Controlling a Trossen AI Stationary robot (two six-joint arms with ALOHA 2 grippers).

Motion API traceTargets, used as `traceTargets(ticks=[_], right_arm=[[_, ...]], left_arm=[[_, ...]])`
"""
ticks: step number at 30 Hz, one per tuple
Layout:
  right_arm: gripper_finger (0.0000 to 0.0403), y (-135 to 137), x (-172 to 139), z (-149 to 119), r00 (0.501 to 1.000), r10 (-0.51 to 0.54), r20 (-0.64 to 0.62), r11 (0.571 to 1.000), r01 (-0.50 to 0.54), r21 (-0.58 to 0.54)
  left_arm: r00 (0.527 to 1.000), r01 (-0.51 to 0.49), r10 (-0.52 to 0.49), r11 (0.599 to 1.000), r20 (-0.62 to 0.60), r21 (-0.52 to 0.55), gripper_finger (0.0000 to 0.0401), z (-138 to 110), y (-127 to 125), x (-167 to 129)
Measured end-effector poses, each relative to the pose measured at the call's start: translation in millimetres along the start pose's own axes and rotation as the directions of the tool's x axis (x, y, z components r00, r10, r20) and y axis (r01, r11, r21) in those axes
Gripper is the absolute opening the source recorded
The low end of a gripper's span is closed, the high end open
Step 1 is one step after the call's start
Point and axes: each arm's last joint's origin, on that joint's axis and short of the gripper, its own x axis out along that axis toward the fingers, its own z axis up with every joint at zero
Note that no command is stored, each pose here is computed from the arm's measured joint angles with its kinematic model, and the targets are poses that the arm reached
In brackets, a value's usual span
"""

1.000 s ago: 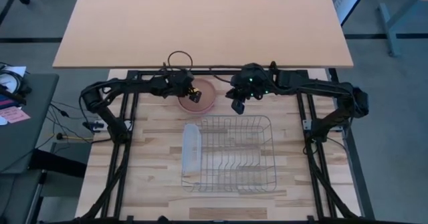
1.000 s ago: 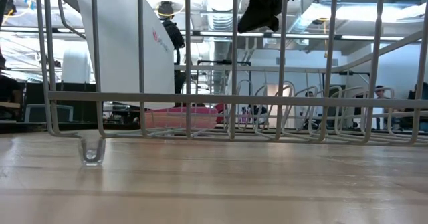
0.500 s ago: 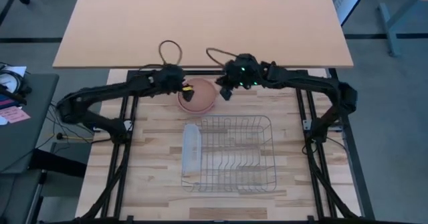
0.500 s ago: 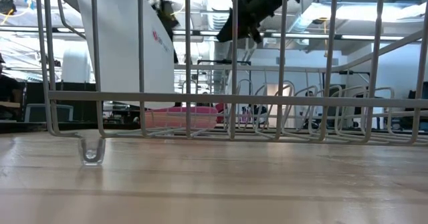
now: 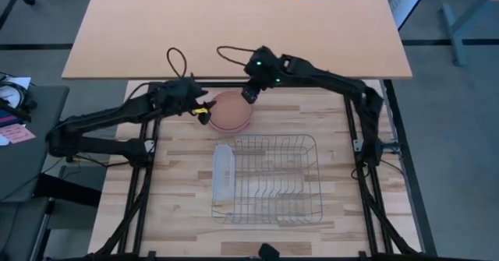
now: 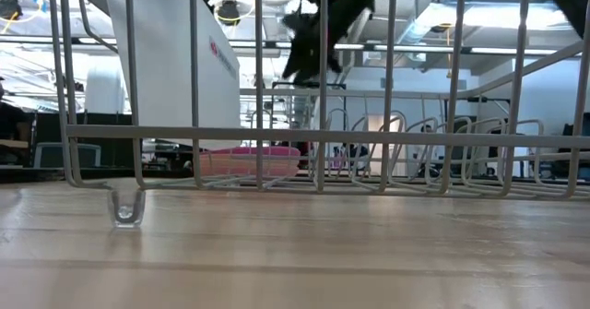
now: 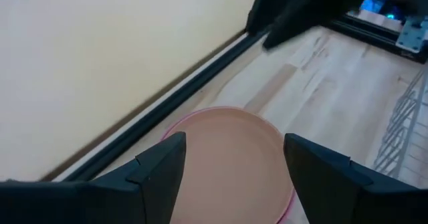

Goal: Sort dishes
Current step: Put the light brown plate in the dish rack

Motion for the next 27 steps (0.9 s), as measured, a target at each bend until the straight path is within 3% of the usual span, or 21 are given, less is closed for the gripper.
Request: traceTargets(ticks=[4, 8, 15, 27], right_arm=[[0.0228, -9, 33, -10, 0.996, -0.017, -0.089, 0.998, 0.022, 0.066], [0.0254, -13, 59, -18, 0.989, -0.028, -0.146, 0.994, 0.044, 0.104], [0.0258, -20, 85, -32, 0.959, -0.092, -0.269, 0.984, 0.129, 0.122], [0.0245, -20, 96, -38, 0.945, -0.116, -0.306, 0.982, 0.156, 0.109]], left_arm=[[1.0, 0.002, -0.002, 1.0, 0.019, 0.013, 0.0246, 2, 0, -2], [1.0, 0.002, -0.003, 0.999, 0.018, 0.038, 0.0246, 2, 1, -3], [1.0, 0.001, -0.002, 0.999, 0.02, 0.048, 0.0246, 2, 1, -3], [0.999, 0.001, -0.003, 0.999, 0.032, 0.046, 0.0246, 3, 1, -3]])
